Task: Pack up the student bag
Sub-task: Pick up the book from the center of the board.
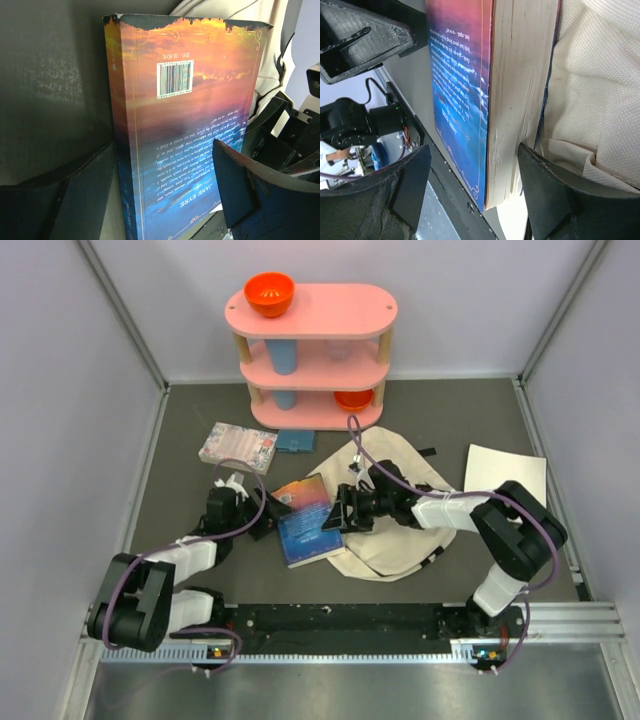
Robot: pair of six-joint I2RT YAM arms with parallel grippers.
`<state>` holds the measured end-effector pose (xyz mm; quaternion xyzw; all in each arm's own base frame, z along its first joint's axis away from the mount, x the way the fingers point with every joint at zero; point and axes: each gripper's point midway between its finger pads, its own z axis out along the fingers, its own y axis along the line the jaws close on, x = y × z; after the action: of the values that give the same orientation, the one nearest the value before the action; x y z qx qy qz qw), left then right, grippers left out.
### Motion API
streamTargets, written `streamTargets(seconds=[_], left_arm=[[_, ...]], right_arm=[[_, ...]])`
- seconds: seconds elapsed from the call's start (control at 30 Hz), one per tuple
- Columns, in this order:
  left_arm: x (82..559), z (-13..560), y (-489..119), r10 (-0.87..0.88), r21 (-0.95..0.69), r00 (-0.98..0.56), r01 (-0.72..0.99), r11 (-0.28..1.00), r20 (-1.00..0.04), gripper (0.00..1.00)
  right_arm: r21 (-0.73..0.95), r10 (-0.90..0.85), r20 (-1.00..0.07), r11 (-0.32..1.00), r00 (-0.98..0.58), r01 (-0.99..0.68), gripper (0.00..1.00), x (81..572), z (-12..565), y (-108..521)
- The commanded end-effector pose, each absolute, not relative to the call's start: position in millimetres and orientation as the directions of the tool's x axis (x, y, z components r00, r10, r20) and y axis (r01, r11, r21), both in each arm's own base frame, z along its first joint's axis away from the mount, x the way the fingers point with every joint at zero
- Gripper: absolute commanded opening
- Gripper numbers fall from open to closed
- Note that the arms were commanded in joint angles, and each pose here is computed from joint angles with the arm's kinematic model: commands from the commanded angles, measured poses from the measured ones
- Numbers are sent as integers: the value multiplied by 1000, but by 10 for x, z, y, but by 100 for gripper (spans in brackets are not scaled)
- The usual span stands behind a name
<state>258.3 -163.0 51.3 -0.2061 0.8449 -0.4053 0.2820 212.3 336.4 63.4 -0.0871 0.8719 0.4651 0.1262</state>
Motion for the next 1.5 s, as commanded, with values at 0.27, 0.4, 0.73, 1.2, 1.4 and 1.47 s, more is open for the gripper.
streamTargets(seconds=[0.27, 0.4, 0.73, 1.2, 1.4, 1.47], left_arm=[[2531, 904, -1959, -471, -867, -818, 65, 494, -330, 55], [2536, 1021, -1963, -475, -870, -804, 102, 483, -358, 35], [2522, 1120, -1970, -446, -856, -801, 152, 495, -400, 4], [2646, 1186, -1836, -443, -791, -760, 149, 593, -476, 92], [2758, 1677, -1953, -451, -818, -737, 239, 523, -504, 99], [2780, 1752, -1972, -440, -817, -741, 250, 519, -507, 99]], right_arm=[[830, -7, -356, 456, -934, -320, 53, 2186, 855, 3689], [865, 14, -357, 384, -934, -324, 29, 2183, 1016, 3765], [878, 47, -373, 341, -927, -336, 0, 2235, 1157, 3828], [866, 68, -433, 307, -899, -394, 0, 2248, 1591, 3811], [841, 110, -506, 285, -856, -460, 0, 2276, 1982, 3751], [833, 132, -526, 276, -840, -479, 0, 2271, 2125, 3695]])
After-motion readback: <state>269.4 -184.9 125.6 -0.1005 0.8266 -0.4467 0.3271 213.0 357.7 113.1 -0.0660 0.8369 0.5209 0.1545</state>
